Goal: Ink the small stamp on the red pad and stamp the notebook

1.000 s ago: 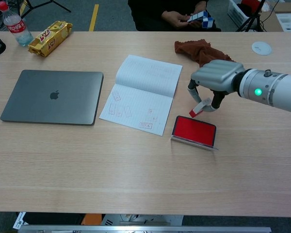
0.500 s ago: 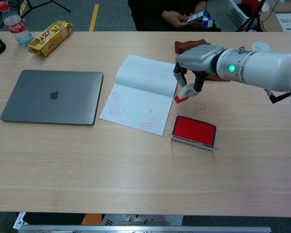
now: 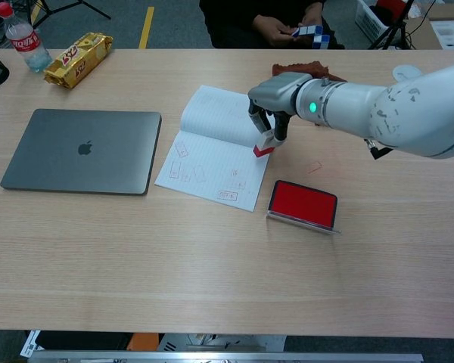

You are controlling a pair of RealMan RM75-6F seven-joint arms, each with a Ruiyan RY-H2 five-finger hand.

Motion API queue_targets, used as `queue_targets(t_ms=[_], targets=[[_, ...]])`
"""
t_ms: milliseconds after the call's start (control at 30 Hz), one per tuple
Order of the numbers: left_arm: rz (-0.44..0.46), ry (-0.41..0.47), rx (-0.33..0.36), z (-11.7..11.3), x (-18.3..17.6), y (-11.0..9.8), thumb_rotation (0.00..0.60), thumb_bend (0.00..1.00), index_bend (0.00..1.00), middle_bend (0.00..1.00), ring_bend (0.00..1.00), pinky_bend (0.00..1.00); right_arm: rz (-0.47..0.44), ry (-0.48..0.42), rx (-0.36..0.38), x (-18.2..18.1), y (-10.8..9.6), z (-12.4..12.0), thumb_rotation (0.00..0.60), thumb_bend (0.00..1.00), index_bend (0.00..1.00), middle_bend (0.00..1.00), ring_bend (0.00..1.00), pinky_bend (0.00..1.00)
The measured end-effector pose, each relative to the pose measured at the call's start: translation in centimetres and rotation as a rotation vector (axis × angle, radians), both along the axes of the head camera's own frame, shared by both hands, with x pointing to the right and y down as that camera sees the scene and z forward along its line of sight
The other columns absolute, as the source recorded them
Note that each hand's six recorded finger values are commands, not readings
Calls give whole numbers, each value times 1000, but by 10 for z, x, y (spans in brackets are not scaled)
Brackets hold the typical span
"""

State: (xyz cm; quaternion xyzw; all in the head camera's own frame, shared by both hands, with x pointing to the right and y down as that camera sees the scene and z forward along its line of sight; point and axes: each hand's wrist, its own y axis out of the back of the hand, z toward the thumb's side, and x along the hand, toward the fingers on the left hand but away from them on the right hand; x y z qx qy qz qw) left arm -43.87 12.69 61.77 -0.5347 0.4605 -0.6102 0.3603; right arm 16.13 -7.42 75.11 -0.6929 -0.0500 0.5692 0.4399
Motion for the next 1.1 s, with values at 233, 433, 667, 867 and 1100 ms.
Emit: queue_targets(t_ms=[233, 433, 667, 867, 1100], targets=[[-5, -4, -12, 3, -2, 0, 600, 269, 166, 64, 93, 113, -19, 46, -5, -13, -2, 12, 600, 607, 709, 503, 298, 388], [-11, -7, -21, 5, -3, 0, 600, 269, 165, 62, 93, 113, -30, 67, -21, -21, 1, 20, 600, 607, 714, 503, 298, 388], [-18, -8, -23, 6, -5, 0, 600, 269, 165, 61, 93, 112, -38, 81, -19, -29, 1, 25, 600, 607, 716, 503, 298, 388], [-27, -11, -24, 6, -8, 0, 600, 269, 165, 59, 93, 113, -42, 91, -15, -34, 0, 29, 600, 606, 720, 503, 298, 388], [-30, -11, -27, 6, -9, 1, 600, 268, 165, 58, 93, 113, -69, 113, -7, -38, 4, 34, 600, 606, 726, 503, 298, 388]])
